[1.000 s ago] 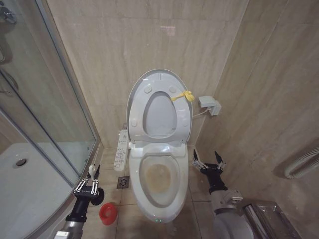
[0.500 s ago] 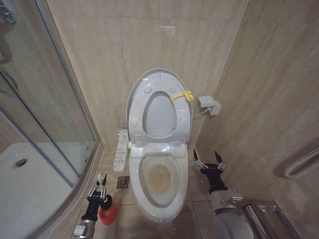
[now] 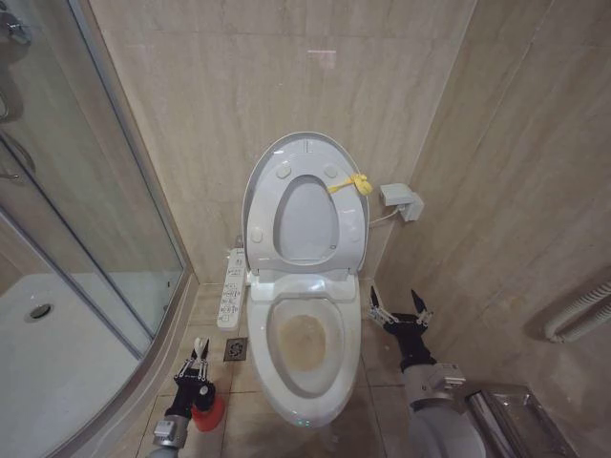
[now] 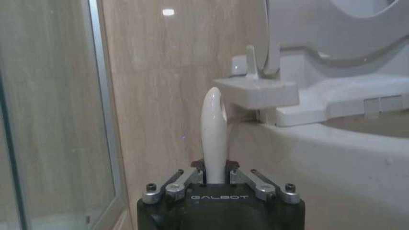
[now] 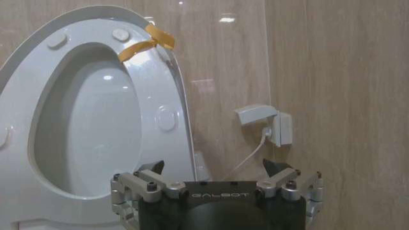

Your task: Open the toilet lid, clean the toilet bowl with a toilet brush, close the toilet lid, and flush.

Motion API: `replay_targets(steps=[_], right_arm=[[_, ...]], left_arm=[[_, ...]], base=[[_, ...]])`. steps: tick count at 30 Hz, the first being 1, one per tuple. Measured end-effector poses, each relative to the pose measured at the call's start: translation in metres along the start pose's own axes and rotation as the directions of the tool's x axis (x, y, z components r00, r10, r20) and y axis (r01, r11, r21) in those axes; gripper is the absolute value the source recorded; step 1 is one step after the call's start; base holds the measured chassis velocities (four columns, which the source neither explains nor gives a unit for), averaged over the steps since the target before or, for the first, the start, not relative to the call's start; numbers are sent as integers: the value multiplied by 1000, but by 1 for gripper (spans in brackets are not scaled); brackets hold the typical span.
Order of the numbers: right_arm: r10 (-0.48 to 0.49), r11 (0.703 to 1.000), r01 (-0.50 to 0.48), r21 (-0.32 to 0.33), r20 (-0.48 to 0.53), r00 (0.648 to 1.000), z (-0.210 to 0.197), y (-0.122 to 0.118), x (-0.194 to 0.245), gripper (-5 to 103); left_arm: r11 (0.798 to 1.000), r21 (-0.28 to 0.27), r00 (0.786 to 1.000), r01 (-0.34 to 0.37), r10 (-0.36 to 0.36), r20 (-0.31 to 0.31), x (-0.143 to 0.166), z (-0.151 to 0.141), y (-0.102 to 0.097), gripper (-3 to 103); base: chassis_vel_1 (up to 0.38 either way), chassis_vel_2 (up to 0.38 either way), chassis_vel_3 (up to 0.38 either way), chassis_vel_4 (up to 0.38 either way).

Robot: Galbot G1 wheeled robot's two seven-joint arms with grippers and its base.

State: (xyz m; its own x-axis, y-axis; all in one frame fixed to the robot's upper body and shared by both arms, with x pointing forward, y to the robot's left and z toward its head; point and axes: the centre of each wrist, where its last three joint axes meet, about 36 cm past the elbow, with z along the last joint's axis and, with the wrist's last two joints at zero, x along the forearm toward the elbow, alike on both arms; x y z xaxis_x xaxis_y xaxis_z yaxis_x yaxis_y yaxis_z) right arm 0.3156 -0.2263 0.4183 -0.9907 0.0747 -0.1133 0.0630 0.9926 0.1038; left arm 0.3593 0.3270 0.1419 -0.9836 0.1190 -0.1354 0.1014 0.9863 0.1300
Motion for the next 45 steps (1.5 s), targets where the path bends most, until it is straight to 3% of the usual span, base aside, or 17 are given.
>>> replay_targets(steps=[13, 23, 39, 40, 45], right_arm=[[0, 1000, 0, 0, 0, 1000, 0, 0, 0, 100], [0, 1000, 0, 0, 0, 1000, 0, 0, 0, 100], [0, 1000, 0, 0, 0, 1000, 0, 0, 0, 100], [0, 1000, 0, 0, 0, 1000, 0, 0, 0, 100], [0, 1000, 0, 0, 0, 1000, 0, 0, 0, 100]], left_arm=[[999, 13, 997, -53, 53, -52, -17, 20, -2, 18], [994, -12, 984, -110, 107, -146, -7, 42, 5, 18], [997, -18, 988, -77, 73, -138, -6, 40, -3, 18], [997, -17, 988, -74, 71, -137, -5, 39, -4, 36], [997, -15, 988, -70, 67, -137, 1, 39, -8, 36]], base=[[0, 0, 0, 0], [0, 0, 0, 0], [0, 0, 0, 0], [0, 0, 0, 0], [0, 0, 0, 0]])
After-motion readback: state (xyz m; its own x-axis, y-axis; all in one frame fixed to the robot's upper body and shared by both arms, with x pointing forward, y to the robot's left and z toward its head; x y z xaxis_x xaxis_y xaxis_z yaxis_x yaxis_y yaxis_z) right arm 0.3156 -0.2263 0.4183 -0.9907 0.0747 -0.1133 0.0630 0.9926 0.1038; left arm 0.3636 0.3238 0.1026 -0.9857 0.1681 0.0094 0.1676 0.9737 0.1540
